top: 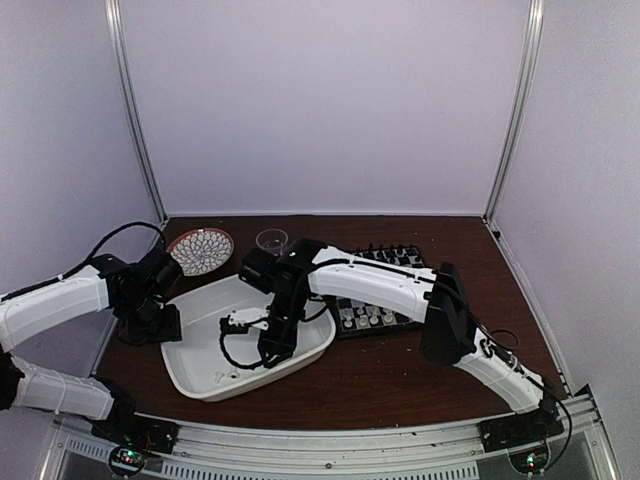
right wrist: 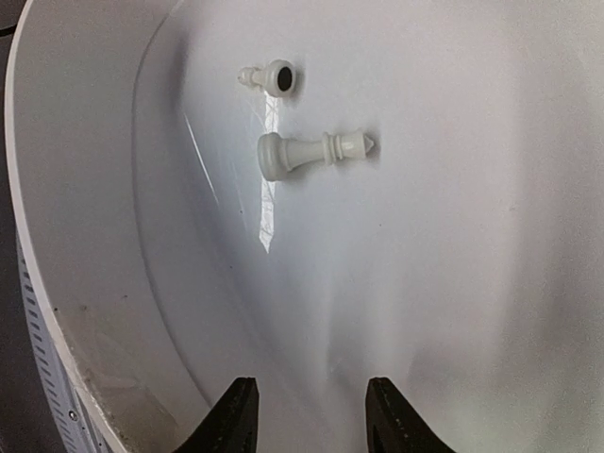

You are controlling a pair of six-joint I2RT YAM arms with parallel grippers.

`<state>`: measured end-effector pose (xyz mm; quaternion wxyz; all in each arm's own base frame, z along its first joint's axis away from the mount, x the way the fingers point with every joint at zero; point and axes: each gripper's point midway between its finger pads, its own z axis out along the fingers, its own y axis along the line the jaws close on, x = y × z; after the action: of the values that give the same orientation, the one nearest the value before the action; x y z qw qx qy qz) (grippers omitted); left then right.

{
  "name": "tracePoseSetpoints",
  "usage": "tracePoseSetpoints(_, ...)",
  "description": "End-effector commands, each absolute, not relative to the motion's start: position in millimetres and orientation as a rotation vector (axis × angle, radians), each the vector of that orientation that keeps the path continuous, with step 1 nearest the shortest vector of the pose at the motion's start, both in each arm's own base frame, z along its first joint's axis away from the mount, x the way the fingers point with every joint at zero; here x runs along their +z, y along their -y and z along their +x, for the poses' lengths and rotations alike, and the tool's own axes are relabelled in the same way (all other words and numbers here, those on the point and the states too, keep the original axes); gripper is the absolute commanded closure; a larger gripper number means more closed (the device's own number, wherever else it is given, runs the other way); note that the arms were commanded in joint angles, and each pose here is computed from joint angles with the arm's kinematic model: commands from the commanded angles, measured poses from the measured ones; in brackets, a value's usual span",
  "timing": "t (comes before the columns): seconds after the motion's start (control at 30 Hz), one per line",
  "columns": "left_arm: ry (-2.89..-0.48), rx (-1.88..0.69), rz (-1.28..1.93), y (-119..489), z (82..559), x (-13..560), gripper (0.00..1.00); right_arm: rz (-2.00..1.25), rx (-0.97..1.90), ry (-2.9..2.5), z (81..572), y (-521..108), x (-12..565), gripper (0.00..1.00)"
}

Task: Set up the chess pieces on the board
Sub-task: Pick up the storage box from the center of the board, then pick up the king from the storage box.

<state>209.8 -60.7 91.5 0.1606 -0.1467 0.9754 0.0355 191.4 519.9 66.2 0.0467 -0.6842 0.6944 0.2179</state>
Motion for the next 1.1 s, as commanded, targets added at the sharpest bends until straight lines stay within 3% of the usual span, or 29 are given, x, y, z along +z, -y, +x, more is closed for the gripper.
tracePoseSetpoints(0.0,-2.848,0.107,-0.565,58,193,61,0.45,-2.069,0.636,-2.104,195,-520,77,0.57)
tracePoseSetpoints(0.07,-2.853,0.094,-0.577,60,192,55,0.51,-2.07,0.642,-2.104,194,-519,78,0.58)
tracePoseSetpoints(0.23,-2.757,-0.012,-0.559,66,204,66,0.96,-2.084,0.649,-2.09,191,-518,81,0.58)
tracePoseSetpoints(0.27,-2.729,-0.016,-0.56,64,205,70,1.0,-2.083,0.651,-2.087,191,-518,82,0.58)
tracePoseSetpoints(0.6,-2.386,-0.092,-0.454,49,226,109,1.0,-2.056,0.719,-2.002,188,-526,102,0.58)
tracePoseSetpoints(1.07,-2.344,-0.096,-0.331,52,226,109,1.0,-1.849,0.784,-2.15,194,-549,84,0.57)
